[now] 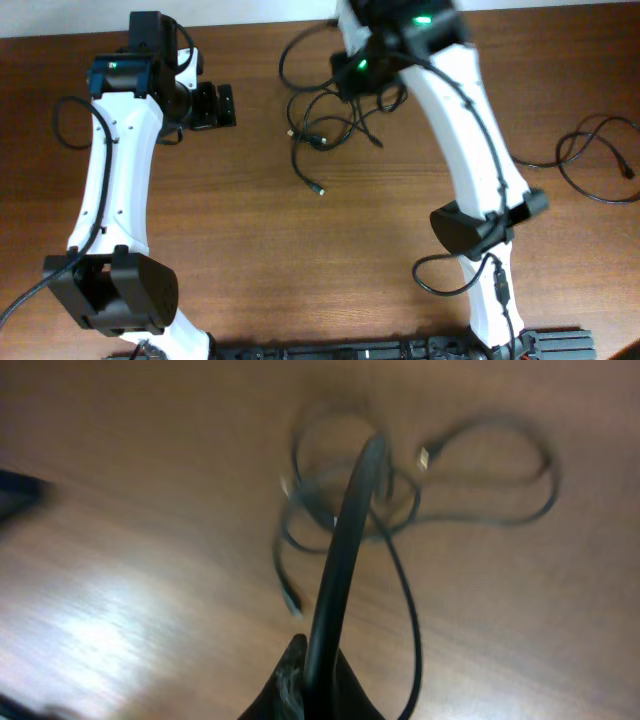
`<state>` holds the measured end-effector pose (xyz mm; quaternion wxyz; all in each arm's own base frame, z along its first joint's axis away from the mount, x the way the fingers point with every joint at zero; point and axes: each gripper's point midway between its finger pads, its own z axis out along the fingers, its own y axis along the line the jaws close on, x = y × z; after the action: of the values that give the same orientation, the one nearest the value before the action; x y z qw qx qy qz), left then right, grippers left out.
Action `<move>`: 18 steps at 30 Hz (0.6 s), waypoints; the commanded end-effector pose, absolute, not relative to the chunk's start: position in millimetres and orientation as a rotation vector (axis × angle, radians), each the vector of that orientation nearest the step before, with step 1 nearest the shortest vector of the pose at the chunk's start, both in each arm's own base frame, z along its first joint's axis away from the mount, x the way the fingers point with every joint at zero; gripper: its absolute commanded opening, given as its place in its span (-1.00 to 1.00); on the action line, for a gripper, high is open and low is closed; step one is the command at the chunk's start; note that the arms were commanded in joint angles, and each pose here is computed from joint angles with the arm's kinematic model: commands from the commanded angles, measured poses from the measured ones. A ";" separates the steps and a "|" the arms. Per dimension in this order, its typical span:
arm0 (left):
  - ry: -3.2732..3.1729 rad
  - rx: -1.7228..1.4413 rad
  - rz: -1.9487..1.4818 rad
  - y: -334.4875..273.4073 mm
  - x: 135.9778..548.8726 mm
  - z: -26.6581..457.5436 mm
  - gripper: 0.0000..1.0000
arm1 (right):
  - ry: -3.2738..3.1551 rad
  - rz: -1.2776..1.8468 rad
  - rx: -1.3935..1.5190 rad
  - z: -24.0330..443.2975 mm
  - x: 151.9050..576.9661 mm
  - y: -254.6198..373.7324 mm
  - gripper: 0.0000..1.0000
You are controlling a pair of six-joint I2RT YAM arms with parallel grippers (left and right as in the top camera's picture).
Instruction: Untangle cables
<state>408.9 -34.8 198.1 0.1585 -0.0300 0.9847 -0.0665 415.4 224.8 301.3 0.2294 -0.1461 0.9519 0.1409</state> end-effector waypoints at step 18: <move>2.875 0.648 -0.598 -233.9 415.6 66.0 1.00 | 2.316 0.083 -0.109 403.3 410.1 135.4 -0.92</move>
<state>420.3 -227.5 100.2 0.1028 0.2063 0.9528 -0.1977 401.6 157.1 407.6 0.4011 -0.0715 0.9113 0.0600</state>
